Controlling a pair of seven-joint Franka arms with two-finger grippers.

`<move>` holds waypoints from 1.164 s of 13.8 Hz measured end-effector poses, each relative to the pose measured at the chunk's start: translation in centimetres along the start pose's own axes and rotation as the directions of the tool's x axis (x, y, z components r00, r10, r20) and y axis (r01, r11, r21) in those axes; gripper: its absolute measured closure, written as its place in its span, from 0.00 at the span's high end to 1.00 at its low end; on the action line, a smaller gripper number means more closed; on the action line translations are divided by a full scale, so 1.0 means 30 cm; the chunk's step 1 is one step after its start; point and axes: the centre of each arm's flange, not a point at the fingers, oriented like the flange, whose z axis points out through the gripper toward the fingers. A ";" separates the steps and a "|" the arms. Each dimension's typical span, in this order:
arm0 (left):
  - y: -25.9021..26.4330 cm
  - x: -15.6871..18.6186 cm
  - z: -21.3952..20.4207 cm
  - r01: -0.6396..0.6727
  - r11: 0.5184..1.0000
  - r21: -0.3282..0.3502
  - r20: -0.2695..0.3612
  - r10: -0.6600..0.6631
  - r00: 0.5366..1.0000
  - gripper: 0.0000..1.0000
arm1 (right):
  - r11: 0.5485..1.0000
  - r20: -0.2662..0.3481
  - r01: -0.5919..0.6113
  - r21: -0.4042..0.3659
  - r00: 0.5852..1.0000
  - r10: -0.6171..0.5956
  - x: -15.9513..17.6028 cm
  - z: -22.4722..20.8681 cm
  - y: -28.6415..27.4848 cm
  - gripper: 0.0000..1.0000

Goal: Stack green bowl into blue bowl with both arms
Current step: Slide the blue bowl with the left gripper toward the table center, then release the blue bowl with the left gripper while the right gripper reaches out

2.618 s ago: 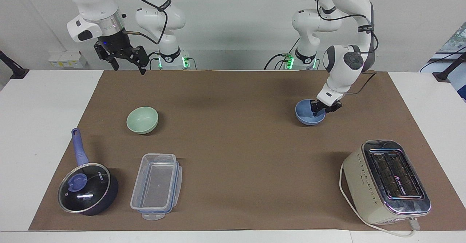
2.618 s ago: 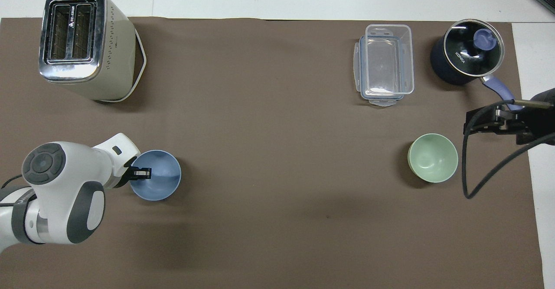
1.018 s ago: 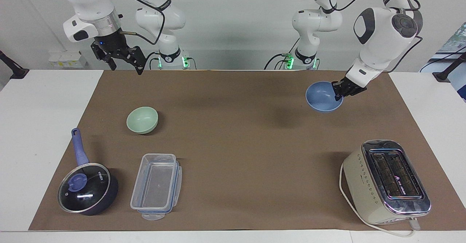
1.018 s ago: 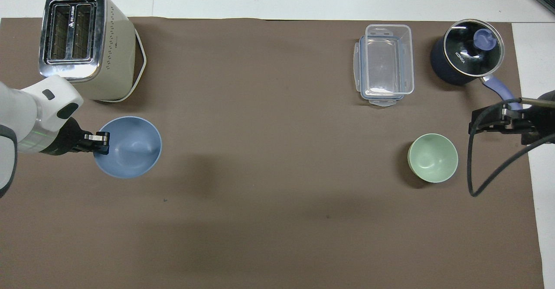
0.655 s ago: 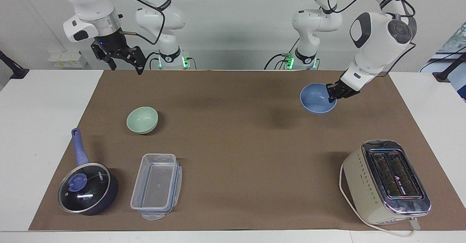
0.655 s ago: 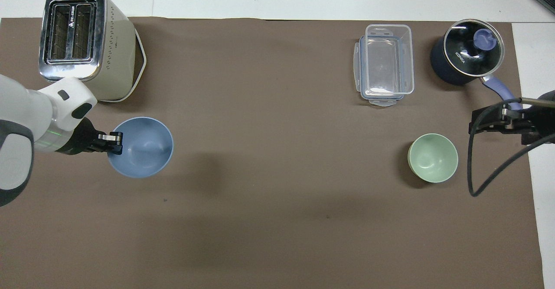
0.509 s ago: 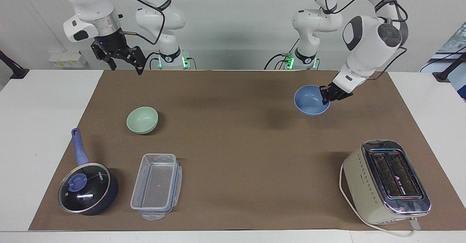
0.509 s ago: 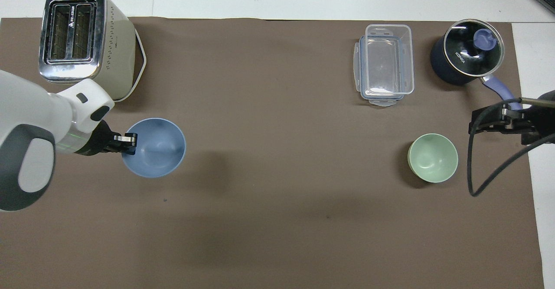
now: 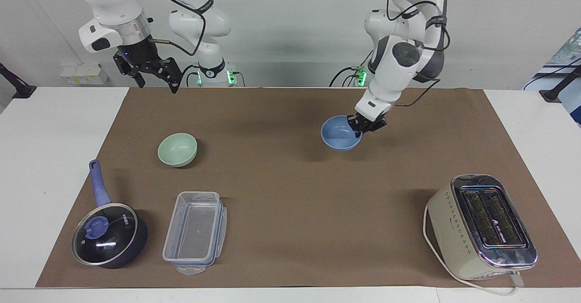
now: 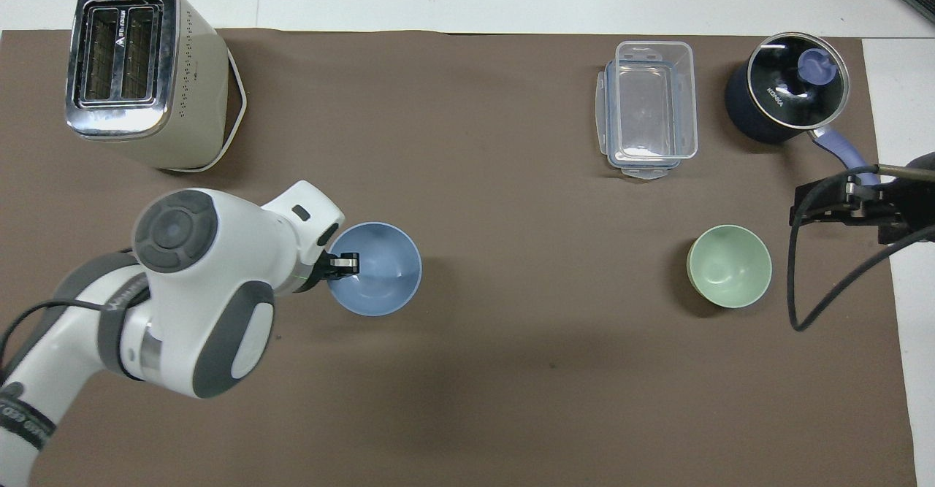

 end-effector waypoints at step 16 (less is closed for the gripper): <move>0.321 -0.244 0.347 -0.064 0.998 0.014 0.002 0.064 0.998 0.47 | 1.000 0.003 -0.011 0.000 1.000 0.011 0.005 0.005 0.019 1.00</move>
